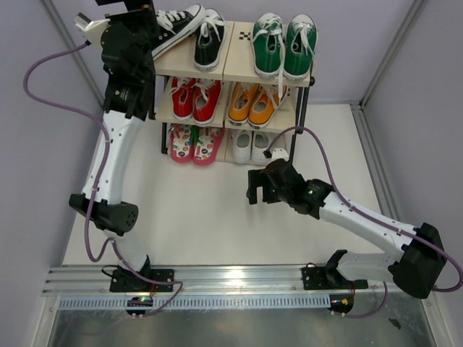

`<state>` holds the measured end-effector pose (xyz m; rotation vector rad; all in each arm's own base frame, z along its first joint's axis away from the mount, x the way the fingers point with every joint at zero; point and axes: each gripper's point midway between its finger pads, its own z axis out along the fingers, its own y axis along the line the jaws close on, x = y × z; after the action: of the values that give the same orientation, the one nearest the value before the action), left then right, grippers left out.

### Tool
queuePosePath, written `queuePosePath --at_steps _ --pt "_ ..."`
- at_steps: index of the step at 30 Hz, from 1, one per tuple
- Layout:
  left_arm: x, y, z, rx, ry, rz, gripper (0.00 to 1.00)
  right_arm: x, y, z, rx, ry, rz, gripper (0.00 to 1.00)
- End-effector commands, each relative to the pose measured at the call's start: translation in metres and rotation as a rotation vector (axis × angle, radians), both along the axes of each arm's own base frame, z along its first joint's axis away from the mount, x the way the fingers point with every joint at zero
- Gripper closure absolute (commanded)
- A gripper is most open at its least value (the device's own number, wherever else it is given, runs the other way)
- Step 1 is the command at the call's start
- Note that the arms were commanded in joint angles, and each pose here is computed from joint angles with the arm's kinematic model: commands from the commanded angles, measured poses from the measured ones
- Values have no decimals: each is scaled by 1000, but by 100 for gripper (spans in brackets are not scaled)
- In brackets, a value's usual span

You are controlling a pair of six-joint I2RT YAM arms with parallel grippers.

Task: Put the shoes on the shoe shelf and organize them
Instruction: Place the shoe at the shoe shelf.

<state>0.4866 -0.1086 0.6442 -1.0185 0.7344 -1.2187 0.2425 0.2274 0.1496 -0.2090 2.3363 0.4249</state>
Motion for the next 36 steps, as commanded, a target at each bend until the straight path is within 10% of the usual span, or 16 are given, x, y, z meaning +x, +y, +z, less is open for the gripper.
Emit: queuePosePath --at_steps 1,6,19,36 --pt "-37 6 30 146 -56 30 1 5 9 6 42 -14 1 0" --pt "-61 -13 28 765 -136 -27 1 1 4 4 43 -15 -1 1" --pt "-32 87 -140 1425 289 -102 1 0 8 1 43 -15 32 0" --pt "-10 59 -166 1572 72 -206 1 2 1 -4 19 -4 -15 1"
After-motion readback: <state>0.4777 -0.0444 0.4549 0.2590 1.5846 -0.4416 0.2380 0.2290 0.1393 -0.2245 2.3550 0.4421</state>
